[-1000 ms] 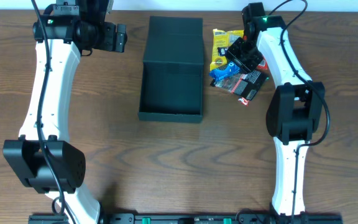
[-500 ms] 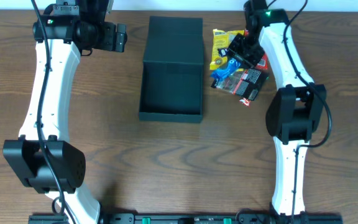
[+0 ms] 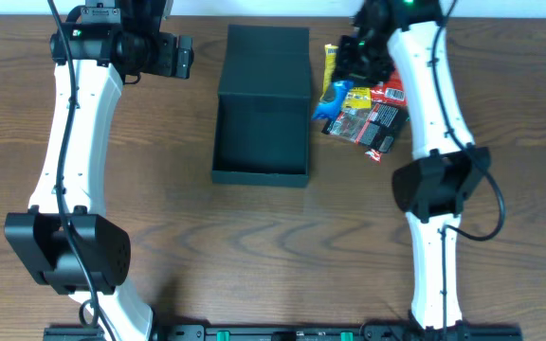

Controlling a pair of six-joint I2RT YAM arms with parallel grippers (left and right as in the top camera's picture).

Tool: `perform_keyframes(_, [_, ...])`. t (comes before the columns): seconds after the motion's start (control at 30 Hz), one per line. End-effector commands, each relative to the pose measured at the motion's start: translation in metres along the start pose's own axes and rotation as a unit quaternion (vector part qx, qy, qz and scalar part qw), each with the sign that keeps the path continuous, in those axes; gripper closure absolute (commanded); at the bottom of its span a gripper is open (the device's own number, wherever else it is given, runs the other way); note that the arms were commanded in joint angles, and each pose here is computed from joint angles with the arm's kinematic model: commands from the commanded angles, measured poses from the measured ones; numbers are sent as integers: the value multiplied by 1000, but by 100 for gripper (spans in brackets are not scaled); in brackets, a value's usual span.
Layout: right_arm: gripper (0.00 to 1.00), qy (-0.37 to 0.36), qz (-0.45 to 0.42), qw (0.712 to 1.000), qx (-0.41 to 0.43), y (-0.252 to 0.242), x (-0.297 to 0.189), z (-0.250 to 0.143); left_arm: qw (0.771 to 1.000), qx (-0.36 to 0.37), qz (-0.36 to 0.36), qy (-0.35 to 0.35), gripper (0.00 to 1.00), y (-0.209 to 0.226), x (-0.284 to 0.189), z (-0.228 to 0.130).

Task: Pack container
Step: 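Carry the Oreo pack left and lower it into the box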

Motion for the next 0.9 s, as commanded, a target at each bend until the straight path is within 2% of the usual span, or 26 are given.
perform_keyframes(0.0, [63,0,28,995,-92,42,2,-6,999,11,30,2,5,9,3,-1])
perform_keyframes(0.1, [63,9,48,988,-144,69,5,-15,998,8,68,2,5,20,1,-1])
perform_keyframes(0.37, [59,20,63,970,-235,125,16,-36,995,-35,93,10,5,59,-7,-4])
perform_keyframes(0.6, [57,7,73,963,-261,156,23,-42,993,-60,100,8,5,81,-13,-4])
perform_keyframes(0.87, [58,18,69,968,-241,167,40,-47,995,-65,80,12,5,79,-13,-5])
Point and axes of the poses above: each gripper's point midway between its finger pads, its own x axis out along the fingers, its own y axis along the line the jaws close on, z = x × y, the point moved 5 cm from there along -x, back along the fingers, and after that the axes turned 14 degrees about -x, right-handed, at the moved point
